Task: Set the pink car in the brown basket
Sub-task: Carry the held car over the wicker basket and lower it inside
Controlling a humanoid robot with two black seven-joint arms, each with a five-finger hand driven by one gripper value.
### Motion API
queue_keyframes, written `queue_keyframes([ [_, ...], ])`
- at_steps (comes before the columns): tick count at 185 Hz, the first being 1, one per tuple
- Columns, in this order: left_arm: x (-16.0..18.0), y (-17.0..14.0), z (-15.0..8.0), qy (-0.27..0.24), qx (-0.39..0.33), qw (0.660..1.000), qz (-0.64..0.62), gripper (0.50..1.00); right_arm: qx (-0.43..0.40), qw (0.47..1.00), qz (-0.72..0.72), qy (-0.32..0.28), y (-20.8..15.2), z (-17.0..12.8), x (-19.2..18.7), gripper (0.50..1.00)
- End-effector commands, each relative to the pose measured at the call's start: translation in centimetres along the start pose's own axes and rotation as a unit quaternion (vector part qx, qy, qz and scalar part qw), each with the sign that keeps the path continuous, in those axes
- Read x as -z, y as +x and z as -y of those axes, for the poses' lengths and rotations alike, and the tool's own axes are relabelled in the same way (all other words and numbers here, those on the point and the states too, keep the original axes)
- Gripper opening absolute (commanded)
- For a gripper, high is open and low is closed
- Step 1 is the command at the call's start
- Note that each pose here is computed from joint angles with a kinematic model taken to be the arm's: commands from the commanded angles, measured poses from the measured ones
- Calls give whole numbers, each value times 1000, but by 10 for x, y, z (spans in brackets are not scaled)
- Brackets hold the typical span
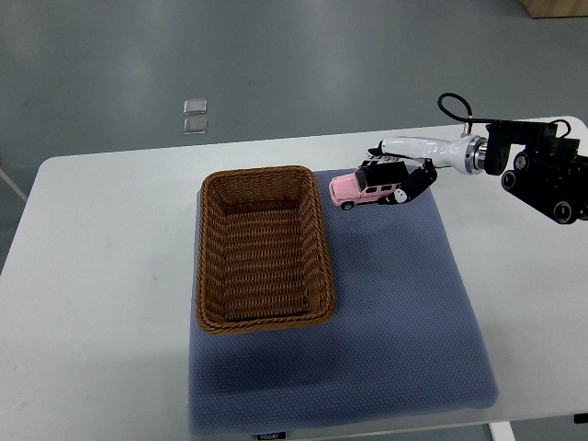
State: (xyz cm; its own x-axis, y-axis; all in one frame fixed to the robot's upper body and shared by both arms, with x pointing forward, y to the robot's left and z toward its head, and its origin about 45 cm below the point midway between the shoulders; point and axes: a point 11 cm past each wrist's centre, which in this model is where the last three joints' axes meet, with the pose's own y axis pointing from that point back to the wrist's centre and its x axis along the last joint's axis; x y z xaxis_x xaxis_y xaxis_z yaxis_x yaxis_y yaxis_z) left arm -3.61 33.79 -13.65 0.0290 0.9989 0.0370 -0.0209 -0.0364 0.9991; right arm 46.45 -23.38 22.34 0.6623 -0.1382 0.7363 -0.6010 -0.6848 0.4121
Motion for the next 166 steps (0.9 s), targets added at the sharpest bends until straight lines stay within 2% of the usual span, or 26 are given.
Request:
queue_keyframes([
  [1, 0, 0, 0, 0, 0, 1000, 0, 1000, 6, 1000, -5, 27, 9, 7, 18, 500],
  [42, 0, 0, 0, 0, 0, 1000, 0, 1000, 35, 993, -28, 107, -1, 60, 92, 500],
  [70, 0, 1, 0, 0, -1, 1000, 0, 1000, 64, 988, -34, 139, -27, 88, 129, 500],
  [162, 0, 0, 0, 0, 0, 1000, 0, 1000, 95, 989, -28, 108, -62, 107, 134, 500],
  [164, 0, 0, 0, 0, 0, 1000, 0, 1000, 96, 989, -28, 108, -63, 107, 134, 504],
  [165, 0, 0, 0, 0, 0, 1000, 0, 1000, 95, 989, -27, 107, -63, 107, 133, 529],
  [166, 0, 0, 0, 0, 0, 1000, 0, 1000, 95, 989, -27, 107, -63, 107, 133, 529],
])
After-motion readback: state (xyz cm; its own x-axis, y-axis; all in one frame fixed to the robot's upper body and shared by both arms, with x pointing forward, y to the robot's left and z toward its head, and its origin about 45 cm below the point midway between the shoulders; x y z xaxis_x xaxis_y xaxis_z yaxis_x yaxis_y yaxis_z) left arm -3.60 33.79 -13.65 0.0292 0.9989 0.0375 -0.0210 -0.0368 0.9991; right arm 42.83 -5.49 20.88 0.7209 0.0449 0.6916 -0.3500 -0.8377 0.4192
